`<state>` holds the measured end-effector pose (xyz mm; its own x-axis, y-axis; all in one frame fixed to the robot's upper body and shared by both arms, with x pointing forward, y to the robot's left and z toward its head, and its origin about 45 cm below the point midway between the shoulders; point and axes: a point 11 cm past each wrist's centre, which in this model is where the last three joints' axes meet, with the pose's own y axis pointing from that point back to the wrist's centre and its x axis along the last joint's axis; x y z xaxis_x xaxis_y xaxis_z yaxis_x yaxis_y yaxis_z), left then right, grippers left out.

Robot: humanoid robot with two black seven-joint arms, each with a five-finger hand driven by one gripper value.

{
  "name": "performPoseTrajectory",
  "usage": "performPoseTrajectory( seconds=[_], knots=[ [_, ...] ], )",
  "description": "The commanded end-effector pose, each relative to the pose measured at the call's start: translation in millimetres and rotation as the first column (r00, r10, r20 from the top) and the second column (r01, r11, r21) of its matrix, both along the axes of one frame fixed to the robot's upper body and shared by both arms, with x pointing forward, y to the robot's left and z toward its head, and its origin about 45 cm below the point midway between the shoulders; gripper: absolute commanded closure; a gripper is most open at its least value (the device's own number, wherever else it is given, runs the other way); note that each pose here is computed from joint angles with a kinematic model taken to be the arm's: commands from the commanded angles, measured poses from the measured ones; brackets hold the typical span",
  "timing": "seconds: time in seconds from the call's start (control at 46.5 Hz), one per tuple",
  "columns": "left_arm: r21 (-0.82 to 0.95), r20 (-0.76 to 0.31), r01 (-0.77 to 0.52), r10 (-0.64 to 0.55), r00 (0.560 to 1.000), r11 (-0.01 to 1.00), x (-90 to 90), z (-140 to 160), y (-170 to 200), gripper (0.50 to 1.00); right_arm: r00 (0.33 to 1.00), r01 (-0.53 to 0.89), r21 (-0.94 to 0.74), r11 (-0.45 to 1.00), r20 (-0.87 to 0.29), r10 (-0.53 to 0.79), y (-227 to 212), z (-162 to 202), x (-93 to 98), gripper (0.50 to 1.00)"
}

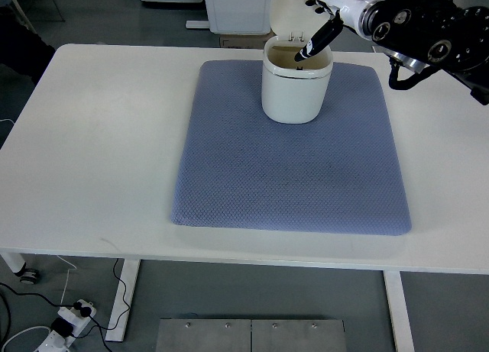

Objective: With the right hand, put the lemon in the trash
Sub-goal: 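Withdraw the right hand up and away from the bin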

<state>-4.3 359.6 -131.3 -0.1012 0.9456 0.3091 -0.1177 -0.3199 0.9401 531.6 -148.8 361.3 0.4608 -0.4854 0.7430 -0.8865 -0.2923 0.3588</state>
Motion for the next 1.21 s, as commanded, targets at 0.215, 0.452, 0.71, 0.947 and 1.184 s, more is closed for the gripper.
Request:
performPoseTrajectory(
  seconds=[0.215,0.452,0.71,0.947,1.184],
  knots=[
    [0.000,0.000,0.000,0.000,1.000,1.000,0.8,0,0,0.500,1.000,0.003,-0.002,1.000,-0.006,-0.003,-4,0,-0.4,0.500],
    [0.000,0.000,0.000,0.000,1.000,1.000,0.1,0,0,0.500,0.999,0.011,-0.008,1.000,-0.042,-0.011,-22,-7,-6.0,0.500],
    [0.000,-0.001,0.000,0.000,1.000,1.000,-0.1,0,0,0.500,0.997,0.012,-0.003,1.000,-0.075,-0.012,-37,-13,-14.1,0.500],
    [0.000,0.000,0.000,0.000,1.000,1.000,0.1,0,0,0.500,0.995,0.008,-0.004,1.000,-0.103,-0.009,-58,-9,-24.0,0.500],
    [0.000,0.001,0.000,0.000,1.000,1.000,1.0,0,0,0.500,0.993,0.034,0.009,0.999,-0.114,-0.033,-84,3,-29.2,0.500]
  ],
)
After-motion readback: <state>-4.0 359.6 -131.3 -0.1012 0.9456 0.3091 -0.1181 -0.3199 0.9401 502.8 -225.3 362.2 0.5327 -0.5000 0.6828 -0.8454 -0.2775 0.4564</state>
